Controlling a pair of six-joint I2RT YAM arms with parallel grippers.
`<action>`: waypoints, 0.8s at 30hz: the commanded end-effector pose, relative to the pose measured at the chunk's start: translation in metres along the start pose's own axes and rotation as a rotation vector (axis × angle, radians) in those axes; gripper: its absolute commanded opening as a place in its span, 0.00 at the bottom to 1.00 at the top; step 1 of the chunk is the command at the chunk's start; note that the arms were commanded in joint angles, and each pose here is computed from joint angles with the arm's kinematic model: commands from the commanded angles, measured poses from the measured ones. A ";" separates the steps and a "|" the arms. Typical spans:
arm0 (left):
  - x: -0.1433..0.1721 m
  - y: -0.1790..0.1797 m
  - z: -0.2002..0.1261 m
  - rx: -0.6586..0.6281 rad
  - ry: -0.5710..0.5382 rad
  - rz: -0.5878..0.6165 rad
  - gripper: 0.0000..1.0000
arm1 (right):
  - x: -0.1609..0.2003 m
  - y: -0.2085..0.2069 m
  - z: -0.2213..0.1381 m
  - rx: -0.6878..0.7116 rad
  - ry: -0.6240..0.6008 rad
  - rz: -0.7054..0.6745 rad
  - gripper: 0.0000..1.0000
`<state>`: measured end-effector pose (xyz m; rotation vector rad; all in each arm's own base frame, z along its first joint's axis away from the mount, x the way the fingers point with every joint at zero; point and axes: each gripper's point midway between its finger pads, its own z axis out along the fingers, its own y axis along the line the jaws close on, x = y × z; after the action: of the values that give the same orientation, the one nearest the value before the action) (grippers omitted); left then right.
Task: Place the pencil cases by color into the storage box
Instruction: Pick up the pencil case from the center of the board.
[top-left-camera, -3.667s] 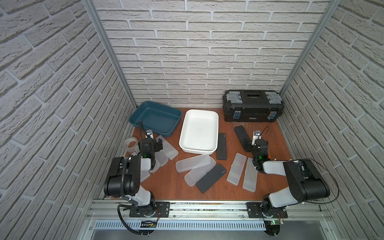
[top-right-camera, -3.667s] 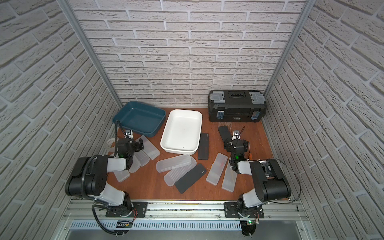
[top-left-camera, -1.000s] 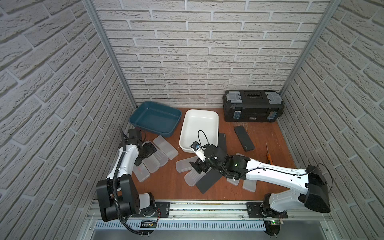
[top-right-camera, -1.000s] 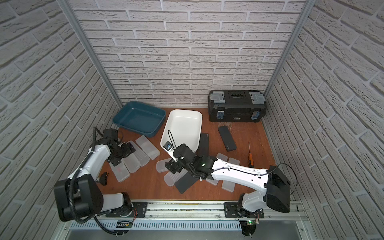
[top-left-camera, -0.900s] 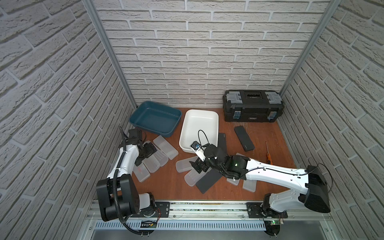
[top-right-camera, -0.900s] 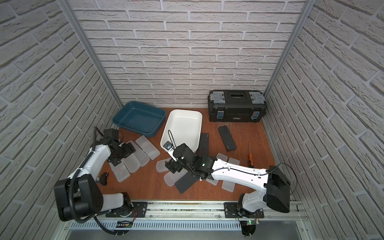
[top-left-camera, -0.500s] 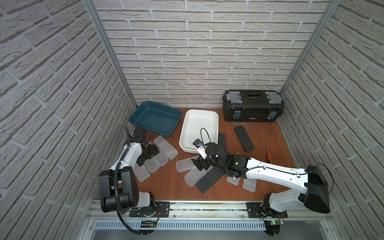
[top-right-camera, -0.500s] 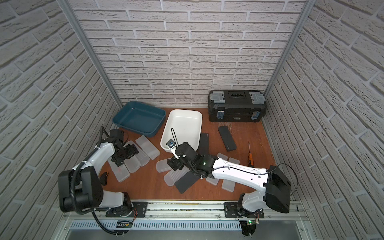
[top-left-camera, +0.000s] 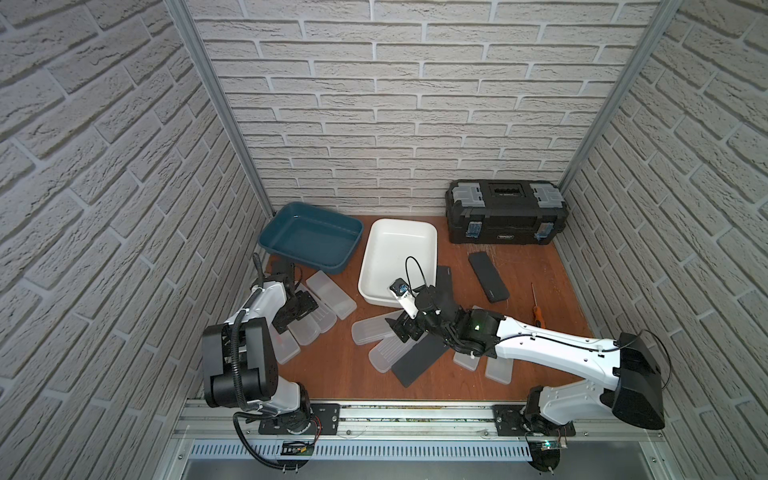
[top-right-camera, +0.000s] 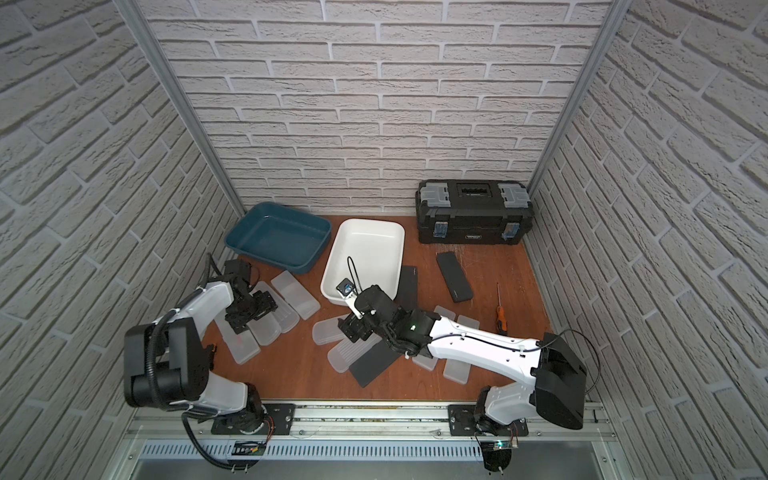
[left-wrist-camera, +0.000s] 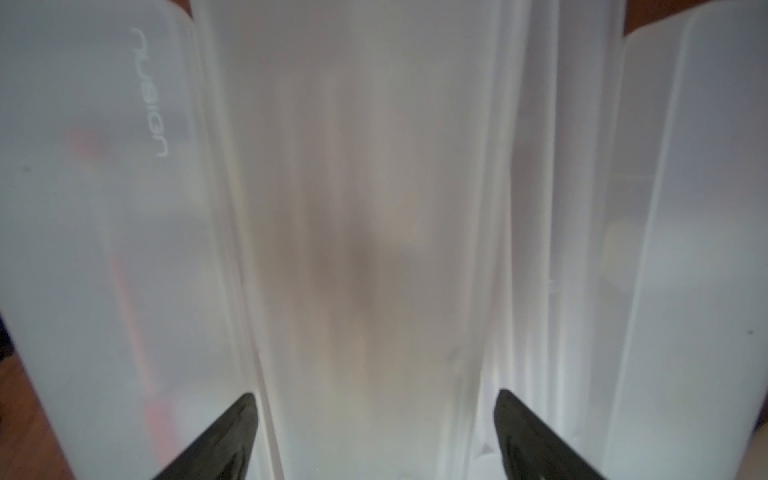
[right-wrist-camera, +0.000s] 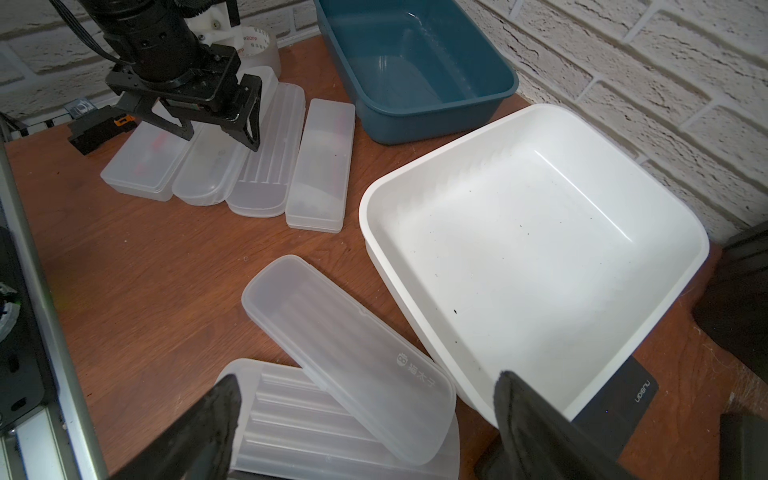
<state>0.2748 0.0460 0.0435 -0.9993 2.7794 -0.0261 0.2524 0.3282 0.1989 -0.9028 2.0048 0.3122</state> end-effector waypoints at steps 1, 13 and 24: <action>-0.001 -0.003 0.008 0.007 -0.003 -0.010 0.88 | -0.009 -0.003 -0.005 -0.004 -0.047 0.022 0.95; -0.001 -0.013 0.017 0.048 -0.022 -0.022 0.86 | -0.009 -0.007 -0.006 -0.003 -0.057 0.031 0.95; 0.009 -0.012 0.013 0.074 -0.069 -0.079 0.84 | -0.008 -0.006 -0.003 -0.009 -0.059 0.042 0.95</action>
<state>0.2804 0.0340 0.0297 -1.0336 2.6963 -0.0834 0.2544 0.3247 0.1964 -0.8931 2.0057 0.3267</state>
